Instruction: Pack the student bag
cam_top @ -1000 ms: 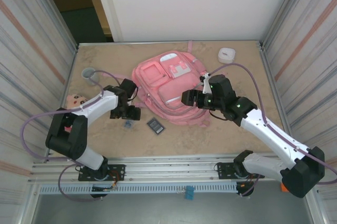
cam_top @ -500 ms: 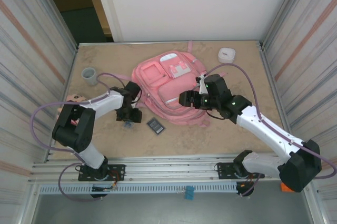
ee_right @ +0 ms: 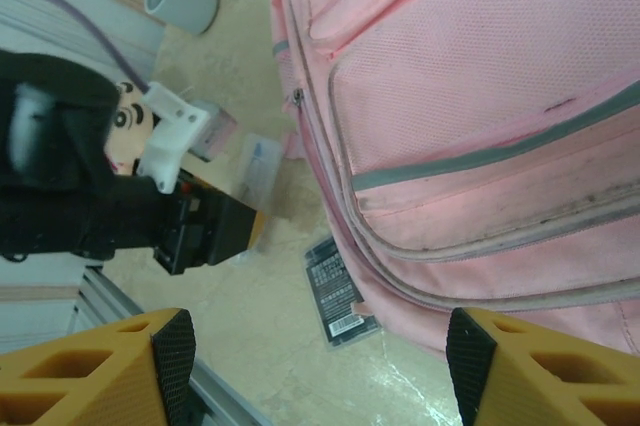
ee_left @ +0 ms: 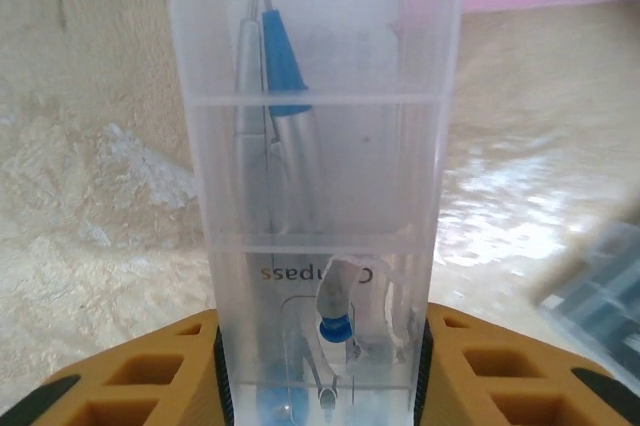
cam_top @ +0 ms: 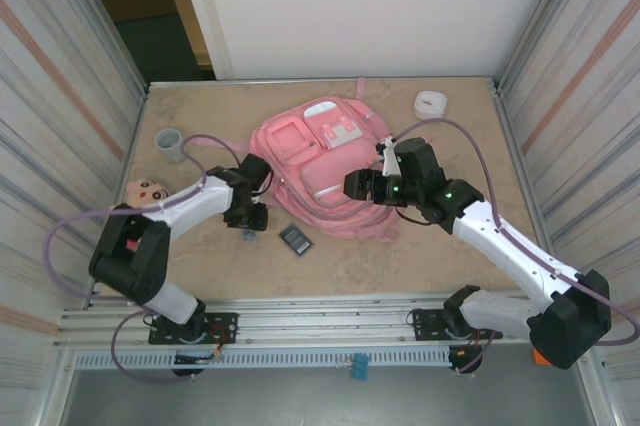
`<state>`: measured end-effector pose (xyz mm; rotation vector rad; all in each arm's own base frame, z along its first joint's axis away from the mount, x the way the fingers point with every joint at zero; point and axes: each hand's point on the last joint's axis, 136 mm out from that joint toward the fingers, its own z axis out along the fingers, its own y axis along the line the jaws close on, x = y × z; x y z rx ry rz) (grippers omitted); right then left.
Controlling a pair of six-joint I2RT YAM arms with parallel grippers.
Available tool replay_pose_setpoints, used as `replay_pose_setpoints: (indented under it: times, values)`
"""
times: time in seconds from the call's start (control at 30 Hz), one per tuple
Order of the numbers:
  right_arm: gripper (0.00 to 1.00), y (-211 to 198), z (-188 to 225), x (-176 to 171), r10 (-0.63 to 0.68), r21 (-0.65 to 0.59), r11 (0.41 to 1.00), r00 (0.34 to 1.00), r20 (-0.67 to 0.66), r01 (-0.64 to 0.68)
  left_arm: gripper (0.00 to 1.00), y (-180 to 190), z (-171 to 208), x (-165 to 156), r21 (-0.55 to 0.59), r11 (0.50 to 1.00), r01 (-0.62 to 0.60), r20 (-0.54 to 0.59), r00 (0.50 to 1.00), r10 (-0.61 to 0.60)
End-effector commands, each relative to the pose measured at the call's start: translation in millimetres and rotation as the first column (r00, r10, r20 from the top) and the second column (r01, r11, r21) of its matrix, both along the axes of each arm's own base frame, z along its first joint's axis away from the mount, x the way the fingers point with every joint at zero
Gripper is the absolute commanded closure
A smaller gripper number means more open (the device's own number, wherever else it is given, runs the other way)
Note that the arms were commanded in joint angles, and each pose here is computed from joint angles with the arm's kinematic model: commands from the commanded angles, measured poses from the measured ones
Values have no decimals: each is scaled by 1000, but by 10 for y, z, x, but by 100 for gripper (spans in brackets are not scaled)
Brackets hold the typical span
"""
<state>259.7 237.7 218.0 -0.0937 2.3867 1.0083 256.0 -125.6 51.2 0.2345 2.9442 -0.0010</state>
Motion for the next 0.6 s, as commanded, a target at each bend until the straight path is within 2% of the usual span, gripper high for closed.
replay_pose_setpoints:
  times: [0.0,0.07,0.1,0.17,0.23,0.33,0.5,0.57]
  values:
    - [31,99,168,-3,69,62,996,998,10,-69,66,-165,346,24,-62,994,86,136,988,-77]
    - [31,159,153,-14,111,93,990,994,-18,-109,68,-415,550,-13,-125,959,254,232,947,-221]
    - [31,205,140,-16,141,118,984,989,-34,-136,69,-565,658,-61,-147,922,358,292,906,-305]
    - [31,267,132,-23,184,151,973,981,-59,-174,70,-817,814,-197,-164,828,536,399,804,-441]
    - [31,350,107,-32,237,172,961,967,-95,-219,70,-1007,942,-343,-144,717,682,495,677,-545]
    - [32,492,118,-93,322,215,933,935,-146,-288,71,-1114,1037,-463,-90,616,782,560,551,-618]
    - [32,700,58,-232,424,247,895,879,-217,-371,71,-1142,1052,-500,-7,528,849,581,433,-689]
    - [32,733,-16,-254,429,232,897,868,-250,-376,71,-1160,1055,-488,11,510,860,583,409,-702]
